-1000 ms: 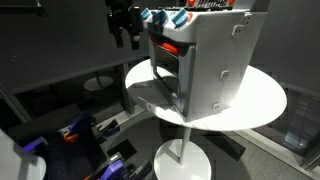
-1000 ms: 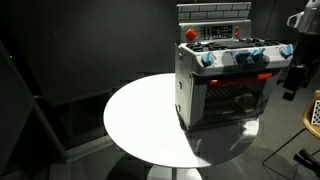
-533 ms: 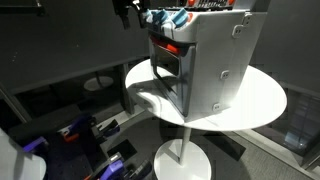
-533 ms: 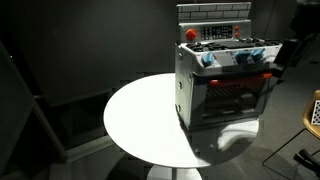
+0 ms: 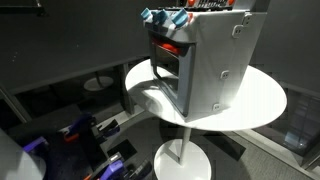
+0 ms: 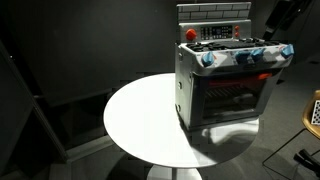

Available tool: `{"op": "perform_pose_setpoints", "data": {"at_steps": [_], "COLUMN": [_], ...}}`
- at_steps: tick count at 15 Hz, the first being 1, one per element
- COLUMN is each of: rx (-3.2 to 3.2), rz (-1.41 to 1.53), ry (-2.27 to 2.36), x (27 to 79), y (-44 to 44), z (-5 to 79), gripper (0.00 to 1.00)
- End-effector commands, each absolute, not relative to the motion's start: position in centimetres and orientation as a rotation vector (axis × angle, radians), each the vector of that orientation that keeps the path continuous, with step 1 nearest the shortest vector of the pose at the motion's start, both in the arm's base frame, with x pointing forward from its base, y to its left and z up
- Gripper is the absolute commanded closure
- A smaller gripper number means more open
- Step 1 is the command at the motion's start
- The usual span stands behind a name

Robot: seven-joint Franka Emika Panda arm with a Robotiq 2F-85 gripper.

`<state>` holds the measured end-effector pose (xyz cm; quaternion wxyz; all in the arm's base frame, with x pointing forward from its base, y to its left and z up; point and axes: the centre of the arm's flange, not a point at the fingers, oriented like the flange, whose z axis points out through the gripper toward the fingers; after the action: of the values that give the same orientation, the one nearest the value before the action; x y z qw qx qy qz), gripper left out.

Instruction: Press the top right orange button on the stove

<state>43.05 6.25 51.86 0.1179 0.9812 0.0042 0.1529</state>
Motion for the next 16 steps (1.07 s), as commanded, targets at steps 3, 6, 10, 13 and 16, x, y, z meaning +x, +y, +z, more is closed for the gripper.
{"op": "perform_pose_setpoints", "data": {"at_steps": [3, 6, 10, 13, 16], "rx": [2.772, 2.715, 2.663, 2.642, 2.631], "rz": [0.611, 0.675, 0.734, 0.742, 0.745], "ry": [-0.071, -0.116, -0.184, -0.237, -0.278], "x": [46.3, 48.0, 50.6, 52.4, 54.0], "y": [3.4, 1.5, -1.0, -2.6, -3.9], "z": [54.3, 54.2, 53.8, 53.5, 53.4], "gripper": [0.0, 0.0, 0.0, 0.0, 0.0]}}
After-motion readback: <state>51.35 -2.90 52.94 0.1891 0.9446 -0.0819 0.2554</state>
